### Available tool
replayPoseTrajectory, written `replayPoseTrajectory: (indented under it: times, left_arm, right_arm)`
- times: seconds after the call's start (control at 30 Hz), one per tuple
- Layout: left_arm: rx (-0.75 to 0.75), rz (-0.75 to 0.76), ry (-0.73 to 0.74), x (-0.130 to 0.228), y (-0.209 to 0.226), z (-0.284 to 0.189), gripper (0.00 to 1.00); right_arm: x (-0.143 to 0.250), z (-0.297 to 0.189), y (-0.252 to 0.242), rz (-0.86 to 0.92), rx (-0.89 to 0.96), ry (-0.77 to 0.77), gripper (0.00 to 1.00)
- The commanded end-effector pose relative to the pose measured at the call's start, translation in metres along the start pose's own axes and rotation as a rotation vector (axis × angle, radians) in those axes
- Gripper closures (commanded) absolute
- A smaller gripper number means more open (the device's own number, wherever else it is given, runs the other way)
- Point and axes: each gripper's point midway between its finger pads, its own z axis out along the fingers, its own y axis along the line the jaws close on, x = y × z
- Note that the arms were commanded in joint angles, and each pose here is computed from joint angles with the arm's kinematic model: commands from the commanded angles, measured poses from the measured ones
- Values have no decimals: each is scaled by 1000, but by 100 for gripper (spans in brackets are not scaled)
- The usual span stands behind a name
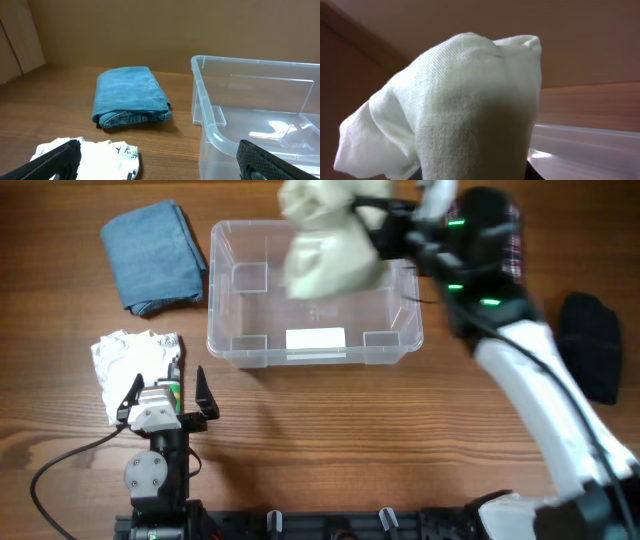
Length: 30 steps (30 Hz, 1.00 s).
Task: Pack container
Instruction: 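Lift the cream cloth with the right gripper and carry it into the bin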
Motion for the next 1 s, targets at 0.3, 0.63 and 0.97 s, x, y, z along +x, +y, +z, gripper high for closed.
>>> replayPoseTrajectory:
  times: [0.3,0.63,0.97]
  left_arm:
    - [0,5,-7,0,0,0,0]
    - [0,5,-7,0,0,0,0]
    - [0,5,-7,0,0,0,0]
  right_arm:
    - [114,106,-25,82,156,52,96]
    - [128,120,-66,70,279,12,96]
    - [88,108,-42,-90,415,147,96]
